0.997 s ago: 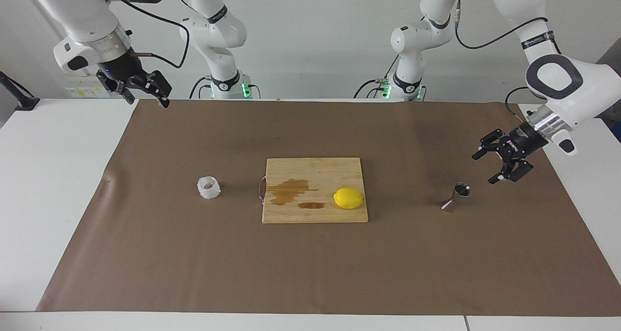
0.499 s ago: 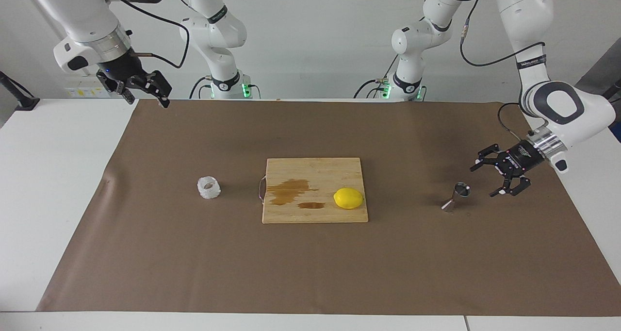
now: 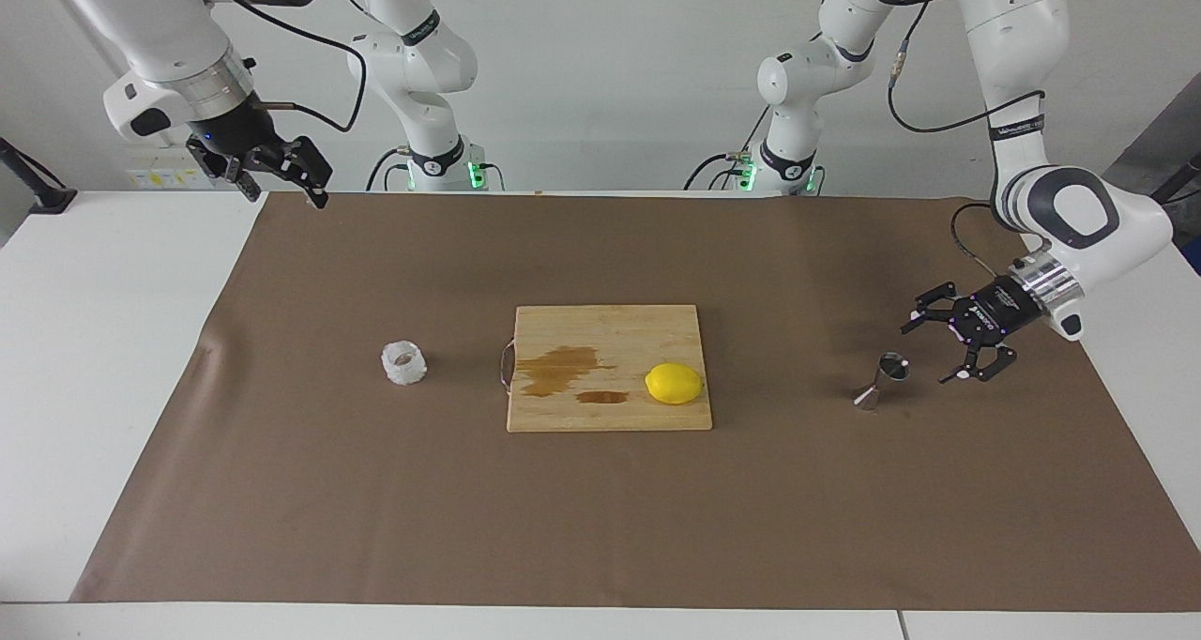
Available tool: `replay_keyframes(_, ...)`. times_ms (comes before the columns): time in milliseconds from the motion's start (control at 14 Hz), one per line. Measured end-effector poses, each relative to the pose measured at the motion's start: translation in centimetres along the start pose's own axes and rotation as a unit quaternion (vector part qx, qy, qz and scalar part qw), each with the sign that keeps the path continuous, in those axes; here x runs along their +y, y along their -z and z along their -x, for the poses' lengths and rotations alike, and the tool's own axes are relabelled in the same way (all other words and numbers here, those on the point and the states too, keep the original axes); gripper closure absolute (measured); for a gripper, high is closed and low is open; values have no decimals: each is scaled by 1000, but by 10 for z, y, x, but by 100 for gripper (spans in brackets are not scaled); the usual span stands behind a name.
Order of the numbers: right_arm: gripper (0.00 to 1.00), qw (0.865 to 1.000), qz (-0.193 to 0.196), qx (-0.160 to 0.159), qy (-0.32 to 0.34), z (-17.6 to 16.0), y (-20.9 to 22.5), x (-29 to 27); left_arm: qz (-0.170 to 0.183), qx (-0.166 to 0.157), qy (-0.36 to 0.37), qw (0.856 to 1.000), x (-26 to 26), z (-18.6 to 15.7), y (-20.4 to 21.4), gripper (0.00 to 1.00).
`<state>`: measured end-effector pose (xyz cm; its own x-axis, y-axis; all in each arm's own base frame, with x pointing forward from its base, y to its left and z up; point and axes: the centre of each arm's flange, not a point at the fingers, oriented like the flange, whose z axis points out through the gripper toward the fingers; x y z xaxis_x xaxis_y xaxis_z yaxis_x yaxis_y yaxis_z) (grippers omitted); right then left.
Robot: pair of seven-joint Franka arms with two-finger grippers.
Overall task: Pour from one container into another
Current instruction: 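Open the left gripper and grasp the small silver cup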
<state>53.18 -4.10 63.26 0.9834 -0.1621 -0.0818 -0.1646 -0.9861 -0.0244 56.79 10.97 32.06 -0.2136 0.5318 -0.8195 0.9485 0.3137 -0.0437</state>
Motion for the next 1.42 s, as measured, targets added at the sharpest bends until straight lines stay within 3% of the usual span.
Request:
replay_keyframes(285,0,1000,0,0,0,0,0,0,10,-32,-9,999,-9,-7,-12,0)
replay_keyframes(1425,0,1000,0,0,0,0,0,0,40,-68,-24,997,-11,-8,-21,0)
